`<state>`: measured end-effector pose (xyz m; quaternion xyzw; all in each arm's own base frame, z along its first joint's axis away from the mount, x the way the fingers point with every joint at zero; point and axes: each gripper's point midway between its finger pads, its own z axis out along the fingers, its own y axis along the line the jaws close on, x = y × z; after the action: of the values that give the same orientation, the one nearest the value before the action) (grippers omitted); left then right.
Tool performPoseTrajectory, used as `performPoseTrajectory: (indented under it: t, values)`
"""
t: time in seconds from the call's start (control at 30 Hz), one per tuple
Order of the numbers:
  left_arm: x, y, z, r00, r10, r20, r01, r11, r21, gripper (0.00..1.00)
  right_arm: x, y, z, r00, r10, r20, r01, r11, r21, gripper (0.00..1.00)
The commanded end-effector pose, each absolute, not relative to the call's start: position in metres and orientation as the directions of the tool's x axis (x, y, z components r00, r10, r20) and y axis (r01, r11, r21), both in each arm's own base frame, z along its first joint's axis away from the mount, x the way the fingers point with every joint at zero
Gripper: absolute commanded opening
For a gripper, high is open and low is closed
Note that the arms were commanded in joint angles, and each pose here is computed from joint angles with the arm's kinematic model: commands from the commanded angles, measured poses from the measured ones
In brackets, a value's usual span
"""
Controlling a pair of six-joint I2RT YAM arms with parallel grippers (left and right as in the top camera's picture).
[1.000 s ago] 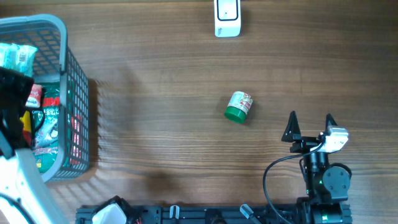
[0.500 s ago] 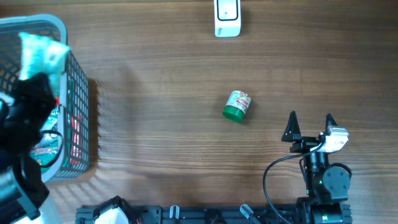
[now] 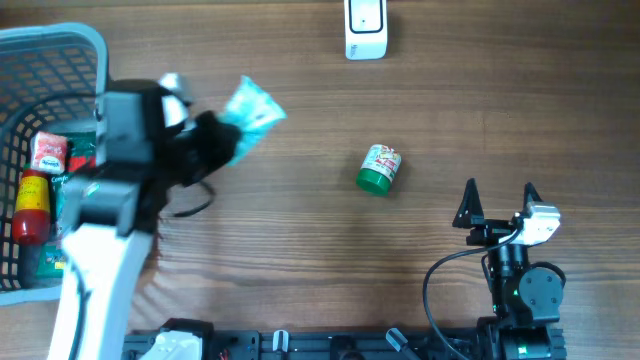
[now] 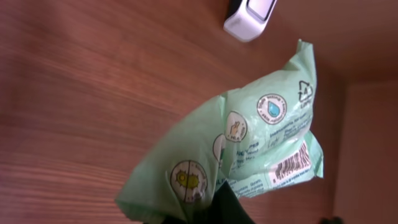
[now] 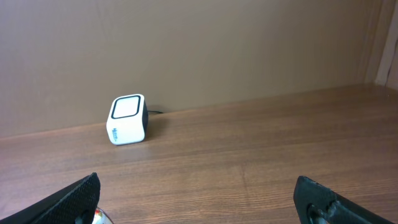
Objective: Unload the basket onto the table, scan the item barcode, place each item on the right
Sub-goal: 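Lift the light green packet with the left gripper and place it beside the jar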
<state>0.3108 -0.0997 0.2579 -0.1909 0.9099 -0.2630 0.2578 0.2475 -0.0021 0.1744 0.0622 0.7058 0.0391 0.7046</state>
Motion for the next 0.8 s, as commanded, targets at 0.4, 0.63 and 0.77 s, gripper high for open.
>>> performPoseTrajectory:
  t: [0.4, 0.63, 0.77]
  values:
    - [0.34, -0.176, 0.058, -0.825, -0.553, -0.117, -0.52, 0.824, -0.225, 0.04, 0.248, 0.001, 0.175, 0.003, 0.131, -0.991, 0.016, 0.991, 0.131, 1.0]
    - [0.338, -0.217, 0.037, -0.868, -0.456, -0.195, -0.418, 0.884, -0.207, 0.1, 0.248, 0.001, 0.175, 0.003, 0.131, -0.991, 0.016, 0.991, 0.131, 1.0]
    - [0.325, -0.238, 0.033, -0.896, -0.399, -0.196, -0.362, 0.91, -0.202, 0.32, 0.248, 0.001, 0.175, 0.003, 0.13, -0.991, 0.016, 0.991, 0.13, 1.0]
